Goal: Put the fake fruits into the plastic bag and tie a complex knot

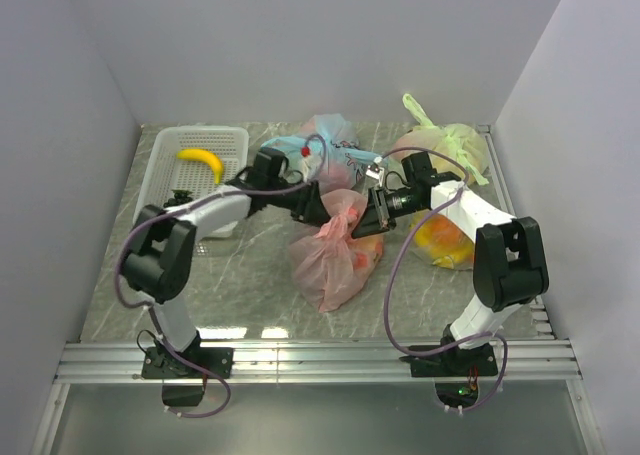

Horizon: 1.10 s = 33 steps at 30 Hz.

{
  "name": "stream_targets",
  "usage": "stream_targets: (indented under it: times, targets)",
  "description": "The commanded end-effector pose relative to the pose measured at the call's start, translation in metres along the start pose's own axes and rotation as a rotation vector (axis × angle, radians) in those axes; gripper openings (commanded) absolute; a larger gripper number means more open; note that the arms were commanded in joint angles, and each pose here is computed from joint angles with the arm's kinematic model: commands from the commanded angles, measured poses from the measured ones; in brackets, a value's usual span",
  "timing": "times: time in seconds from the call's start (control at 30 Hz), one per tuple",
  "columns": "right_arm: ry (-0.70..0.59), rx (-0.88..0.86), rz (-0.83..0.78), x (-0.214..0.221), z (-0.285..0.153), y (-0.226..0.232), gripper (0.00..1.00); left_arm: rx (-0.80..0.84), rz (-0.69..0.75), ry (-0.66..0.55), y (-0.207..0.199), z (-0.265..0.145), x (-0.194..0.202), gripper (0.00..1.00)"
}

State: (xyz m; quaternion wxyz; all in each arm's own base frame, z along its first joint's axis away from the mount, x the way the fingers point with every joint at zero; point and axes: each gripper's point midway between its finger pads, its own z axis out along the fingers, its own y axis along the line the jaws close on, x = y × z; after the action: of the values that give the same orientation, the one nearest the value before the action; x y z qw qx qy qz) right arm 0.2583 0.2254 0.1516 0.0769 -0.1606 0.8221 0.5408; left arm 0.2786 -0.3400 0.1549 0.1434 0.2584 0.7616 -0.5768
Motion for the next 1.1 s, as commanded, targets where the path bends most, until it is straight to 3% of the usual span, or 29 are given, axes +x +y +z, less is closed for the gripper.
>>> stream_targets:
  times: [0.0, 0.07, 0.1, 0.17, 0.2, 0.33, 0.5, 0.57, 0.67, 0.93, 1.07]
  targets:
    - [0.013, 0.081, -0.13, 0.002, -0.008, 0.002, 0.0, -0.255, 0.156, -0.04, 0.004, -0.07, -0.027, 0.54]
    - [0.014, 0.075, -0.152, 0.003, -0.01, 0.005, 0.0, -0.369, 0.229, -0.009, 0.005, -0.097, -0.026, 0.57]
    - [0.012, 0.077, -0.151, 0.004, -0.01, 0.004, 0.0, -0.399, 0.334, -0.027, -0.004, -0.116, -0.038, 0.68]
    - [0.01, 0.088, -0.167, 0.004, -0.011, 0.004, 0.0, -0.471, 0.383, -0.022, -0.011, -0.135, -0.04, 0.98]
    - [0.008, 0.094, -0.171, 0.003, -0.011, 0.004, 0.0, -0.489, 0.459, -0.034, -0.025, -0.146, -0.043, 0.99]
    - [-0.007, 0.124, -0.206, -0.003, -0.015, 0.006, 0.0, -0.524, 0.494, -0.116, -0.057, -0.163, -0.05, 0.99]
    - [-0.002, 0.139, -0.224, -0.009, -0.015, 0.011, 0.0, -0.309, 0.568, -0.045, -0.103, -0.14, -0.029, 0.99]
    - [0.003, 0.147, -0.223, -0.011, -0.014, 0.012, 0.0, -0.33, 0.617, 0.031, -0.106, -0.123, -0.02, 0.99]
    - [0.009, 0.154, -0.233, -0.013, -0.014, 0.014, 0.0, -0.432, 0.645, 0.009, -0.099, -0.103, -0.031, 0.99]
    - [0.004, 0.157, -0.24, -0.022, -0.015, 0.024, 0.0, -0.362, 0.591, 0.128, -0.091, -0.063, -0.02, 0.9]
    - [0.005, 0.154, -0.243, -0.022, -0.017, 0.029, 0.0, -0.379, 0.562, 0.126, -0.079, -0.055, -0.023, 0.83]
